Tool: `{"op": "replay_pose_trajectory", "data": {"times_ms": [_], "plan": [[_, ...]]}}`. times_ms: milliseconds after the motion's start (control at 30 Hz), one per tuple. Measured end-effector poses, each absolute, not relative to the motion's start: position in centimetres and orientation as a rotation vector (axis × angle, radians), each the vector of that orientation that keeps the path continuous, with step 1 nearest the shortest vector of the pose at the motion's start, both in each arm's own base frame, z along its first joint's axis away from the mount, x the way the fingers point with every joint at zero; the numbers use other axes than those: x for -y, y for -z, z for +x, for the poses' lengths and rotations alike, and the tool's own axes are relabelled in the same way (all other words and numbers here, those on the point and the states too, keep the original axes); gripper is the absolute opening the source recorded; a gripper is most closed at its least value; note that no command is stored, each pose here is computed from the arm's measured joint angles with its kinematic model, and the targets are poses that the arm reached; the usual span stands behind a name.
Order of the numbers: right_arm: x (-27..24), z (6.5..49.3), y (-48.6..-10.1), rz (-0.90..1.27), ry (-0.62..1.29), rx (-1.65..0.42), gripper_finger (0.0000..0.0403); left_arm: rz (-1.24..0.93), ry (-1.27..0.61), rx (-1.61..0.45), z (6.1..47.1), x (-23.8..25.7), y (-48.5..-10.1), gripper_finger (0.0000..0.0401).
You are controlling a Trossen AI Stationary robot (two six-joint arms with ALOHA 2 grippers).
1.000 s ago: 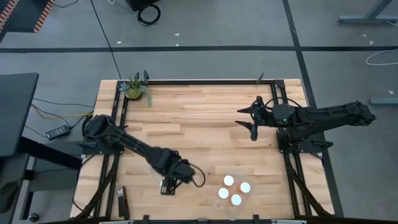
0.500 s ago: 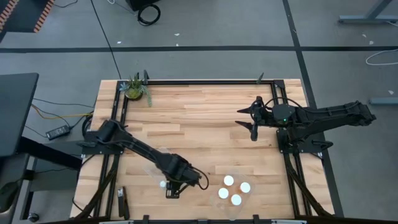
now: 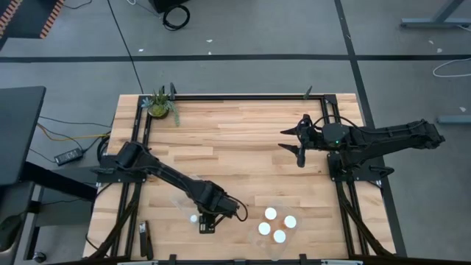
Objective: Pick and place medicine bottles into bin by pill shape (circle, oval)
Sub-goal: Adjust the small yellow pill bottle
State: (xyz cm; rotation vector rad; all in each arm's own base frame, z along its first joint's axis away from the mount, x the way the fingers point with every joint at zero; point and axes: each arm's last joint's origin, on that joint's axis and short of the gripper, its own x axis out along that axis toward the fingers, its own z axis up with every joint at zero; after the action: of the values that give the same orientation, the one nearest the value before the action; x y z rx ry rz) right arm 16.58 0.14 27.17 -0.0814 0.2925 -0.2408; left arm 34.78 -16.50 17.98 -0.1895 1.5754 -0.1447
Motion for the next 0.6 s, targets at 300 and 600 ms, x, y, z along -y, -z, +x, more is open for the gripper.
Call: {"op": "replay_pose_trajectory", "data": {"times_ms": [300,600], "plan": [[-0.2,16.6,-27.2,-0.08,0.238,-0.292,0.0227,-0.211,0.183,-1.547,34.8,16.6,-16.9,0.0196],[-0.2,16.6,-27.2,-0.076,0.239,-0.291,0.0227,-0.225,0.199,-1.542,34.5,16.5,-15.8,0.0194]]}}
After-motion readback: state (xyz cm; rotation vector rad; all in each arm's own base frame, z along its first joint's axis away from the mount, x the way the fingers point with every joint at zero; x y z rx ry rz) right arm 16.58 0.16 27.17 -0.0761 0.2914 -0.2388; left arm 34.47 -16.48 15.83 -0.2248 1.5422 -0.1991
